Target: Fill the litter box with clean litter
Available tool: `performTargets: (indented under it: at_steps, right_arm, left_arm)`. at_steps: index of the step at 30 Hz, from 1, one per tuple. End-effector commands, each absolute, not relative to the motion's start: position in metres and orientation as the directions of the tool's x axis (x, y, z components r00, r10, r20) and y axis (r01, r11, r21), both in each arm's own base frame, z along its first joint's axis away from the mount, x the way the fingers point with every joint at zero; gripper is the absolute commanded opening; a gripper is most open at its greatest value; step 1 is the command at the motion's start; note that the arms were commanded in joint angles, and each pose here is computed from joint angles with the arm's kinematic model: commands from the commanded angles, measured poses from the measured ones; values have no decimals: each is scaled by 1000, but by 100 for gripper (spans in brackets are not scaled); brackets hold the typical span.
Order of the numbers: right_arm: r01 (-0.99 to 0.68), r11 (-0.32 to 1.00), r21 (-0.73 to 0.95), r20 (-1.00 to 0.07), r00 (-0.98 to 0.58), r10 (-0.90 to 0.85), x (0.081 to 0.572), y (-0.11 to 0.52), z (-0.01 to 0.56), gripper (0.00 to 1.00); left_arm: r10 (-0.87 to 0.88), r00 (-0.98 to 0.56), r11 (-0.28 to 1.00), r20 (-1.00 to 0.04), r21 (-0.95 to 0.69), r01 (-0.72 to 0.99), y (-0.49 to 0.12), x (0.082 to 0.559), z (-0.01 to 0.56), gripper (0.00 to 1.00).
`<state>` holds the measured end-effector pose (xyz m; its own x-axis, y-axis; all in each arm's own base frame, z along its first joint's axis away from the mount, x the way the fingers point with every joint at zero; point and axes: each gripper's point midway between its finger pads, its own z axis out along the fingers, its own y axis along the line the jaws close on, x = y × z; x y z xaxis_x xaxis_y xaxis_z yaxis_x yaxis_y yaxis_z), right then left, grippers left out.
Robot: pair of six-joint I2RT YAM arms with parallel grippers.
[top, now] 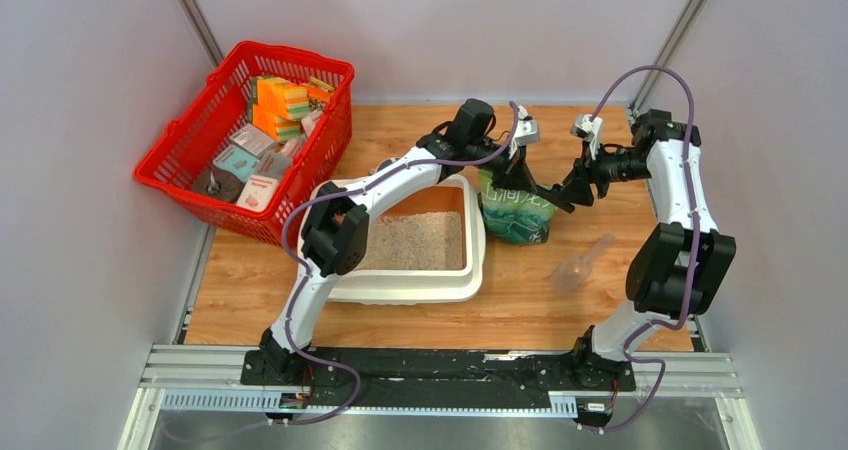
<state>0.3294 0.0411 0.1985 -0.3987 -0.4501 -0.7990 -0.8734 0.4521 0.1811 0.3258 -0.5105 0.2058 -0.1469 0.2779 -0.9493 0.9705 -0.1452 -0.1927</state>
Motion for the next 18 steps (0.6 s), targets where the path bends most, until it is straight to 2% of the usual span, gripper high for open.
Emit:
performTargets:
  at_steps: [1,6,8,9,10,11,14,18]
  right_arm:
    - [-828,404,388,-746,-540,-390,282,60,215,53]
    - [-822,406,399,-740,-550,-387,284,61,214,49]
    - [-821,406,402,-738,-553,-388,283,61,214,32]
    - [-824,402,399,-739,-549,-392,282,61,215,24]
    - [-826,401,397,-738,-547,-395,281,60,217,11]
    - [-829,398,392,-739,-542,-401,278,60,219,8]
    - [-836,425,346,-754,-518,-404,276,54,231,0]
    - [-829,485,279,-777,-492,-393,277,43,254,0]
  left_arm:
    - [231,-109,-143,-967,-145,979,-516,335,223,0]
    - [226,-104,-142,-969,-139,980,-517,337,225,0]
    - [227,-107,-133,-968,-140,981,-517,338,224,0]
    - [227,-108,-124,-968,-139,983,-517,340,225,3]
    - [229,-113,-117,-967,-143,983,-517,341,225,10]
    - [229,-115,-115,-967,-144,983,-516,341,225,22]
    - [225,-115,-116,-968,-144,983,-513,343,229,25]
    - [236,-112,-129,-965,-145,981,-511,341,226,27]
